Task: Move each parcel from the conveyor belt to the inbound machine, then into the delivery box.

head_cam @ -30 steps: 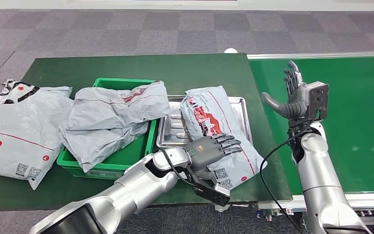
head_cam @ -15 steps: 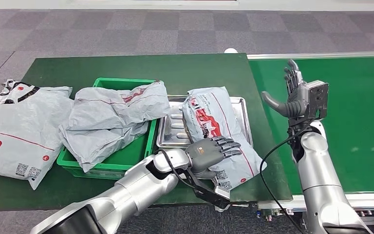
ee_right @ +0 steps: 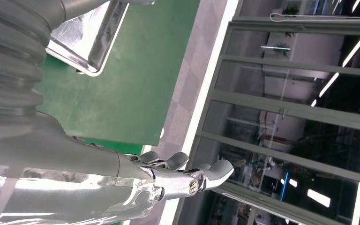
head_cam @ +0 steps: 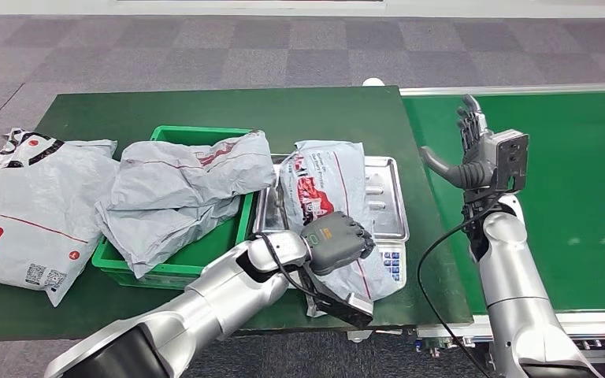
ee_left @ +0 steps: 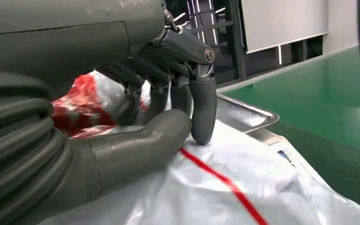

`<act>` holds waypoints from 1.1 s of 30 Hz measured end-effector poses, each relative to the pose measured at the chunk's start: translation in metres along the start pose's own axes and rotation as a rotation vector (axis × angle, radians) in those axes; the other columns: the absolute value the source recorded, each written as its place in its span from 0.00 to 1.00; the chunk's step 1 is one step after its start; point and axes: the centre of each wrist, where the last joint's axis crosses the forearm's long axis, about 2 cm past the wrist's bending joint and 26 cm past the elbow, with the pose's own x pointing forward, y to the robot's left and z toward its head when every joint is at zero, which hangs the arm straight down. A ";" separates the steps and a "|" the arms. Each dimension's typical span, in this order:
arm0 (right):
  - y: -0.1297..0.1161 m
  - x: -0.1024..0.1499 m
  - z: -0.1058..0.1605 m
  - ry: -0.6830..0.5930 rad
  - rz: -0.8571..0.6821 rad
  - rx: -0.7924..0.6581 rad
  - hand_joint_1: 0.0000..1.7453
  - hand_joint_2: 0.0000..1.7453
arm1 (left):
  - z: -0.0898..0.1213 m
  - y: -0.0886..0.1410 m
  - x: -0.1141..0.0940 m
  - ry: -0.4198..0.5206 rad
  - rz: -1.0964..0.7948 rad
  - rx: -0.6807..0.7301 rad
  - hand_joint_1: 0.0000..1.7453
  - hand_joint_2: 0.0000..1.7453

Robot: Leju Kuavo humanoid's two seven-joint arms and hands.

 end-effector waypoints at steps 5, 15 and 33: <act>0.000 -0.003 0.004 0.004 0.000 -0.006 0.00 1.00 | -0.002 0.009 -0.004 0.009 -0.054 0.003 1.00 1.00; -0.009 -0.013 0.023 0.037 0.010 -0.002 0.00 1.00 | -0.006 0.063 -0.027 0.057 -0.255 0.088 1.00 1.00; -0.011 -0.013 0.024 0.035 0.015 -0.003 0.00 1.00 | -0.003 0.072 -0.031 0.055 -0.288 0.112 1.00 1.00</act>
